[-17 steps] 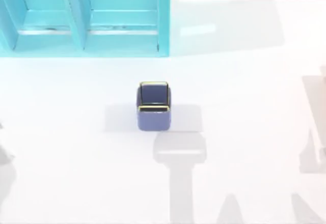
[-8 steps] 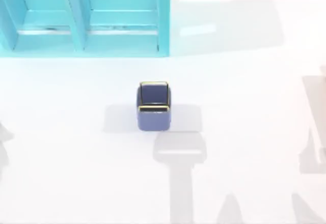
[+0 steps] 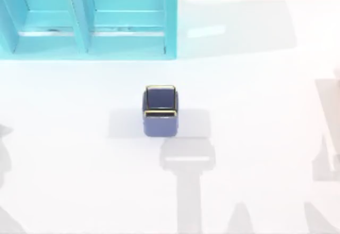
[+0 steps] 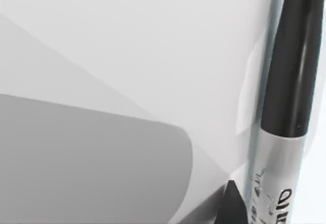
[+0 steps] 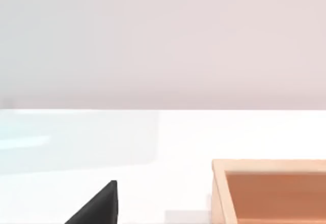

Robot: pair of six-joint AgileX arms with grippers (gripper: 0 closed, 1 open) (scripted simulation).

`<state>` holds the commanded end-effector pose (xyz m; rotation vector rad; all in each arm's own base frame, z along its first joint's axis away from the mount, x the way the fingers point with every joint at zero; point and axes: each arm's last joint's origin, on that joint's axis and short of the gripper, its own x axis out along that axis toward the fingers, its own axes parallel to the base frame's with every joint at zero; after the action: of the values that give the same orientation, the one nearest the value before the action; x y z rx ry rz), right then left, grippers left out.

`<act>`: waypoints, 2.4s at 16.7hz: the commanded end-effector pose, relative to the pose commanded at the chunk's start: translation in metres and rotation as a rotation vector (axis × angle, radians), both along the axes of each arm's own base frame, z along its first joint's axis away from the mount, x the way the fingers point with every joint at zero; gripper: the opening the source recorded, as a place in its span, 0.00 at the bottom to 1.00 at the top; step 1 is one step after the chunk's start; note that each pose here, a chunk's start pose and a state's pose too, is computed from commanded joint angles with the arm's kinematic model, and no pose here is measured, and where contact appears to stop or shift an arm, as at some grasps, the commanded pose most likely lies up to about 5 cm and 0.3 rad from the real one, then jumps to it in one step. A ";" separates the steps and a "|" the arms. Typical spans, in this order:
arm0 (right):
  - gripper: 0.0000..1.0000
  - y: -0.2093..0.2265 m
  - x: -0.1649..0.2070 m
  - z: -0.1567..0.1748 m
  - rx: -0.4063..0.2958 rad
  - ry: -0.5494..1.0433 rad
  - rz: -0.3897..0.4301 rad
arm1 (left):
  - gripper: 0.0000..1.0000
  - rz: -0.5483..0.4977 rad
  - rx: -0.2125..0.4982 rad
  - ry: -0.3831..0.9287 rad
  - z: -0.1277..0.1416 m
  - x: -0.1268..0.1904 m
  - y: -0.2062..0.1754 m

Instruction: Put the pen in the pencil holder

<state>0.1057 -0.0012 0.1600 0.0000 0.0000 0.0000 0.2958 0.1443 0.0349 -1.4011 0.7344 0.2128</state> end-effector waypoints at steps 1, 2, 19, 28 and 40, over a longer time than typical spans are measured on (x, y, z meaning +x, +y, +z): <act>1.00 0.000 0.000 0.000 0.000 0.000 0.000 | 1.00 0.000 0.000 0.000 0.000 0.000 0.000; 1.00 0.000 0.000 0.000 0.000 0.000 0.000 | 1.00 0.000 0.000 0.000 0.000 0.000 0.000; 1.00 0.000 0.000 0.000 0.000 0.000 0.000 | 0.00 0.000 0.000 0.000 0.000 0.000 0.000; 1.00 0.000 0.000 0.000 0.000 0.000 0.000 | 0.00 0.059 0.077 0.142 0.051 -0.020 0.026; 1.00 0.000 0.000 0.000 0.000 0.000 0.000 | 0.00 0.056 0.043 0.173 0.172 -0.144 0.028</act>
<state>0.1057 -0.0012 0.1600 0.0000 0.0000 0.0000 0.1516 0.1723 0.2068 -1.3743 0.8290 0.3953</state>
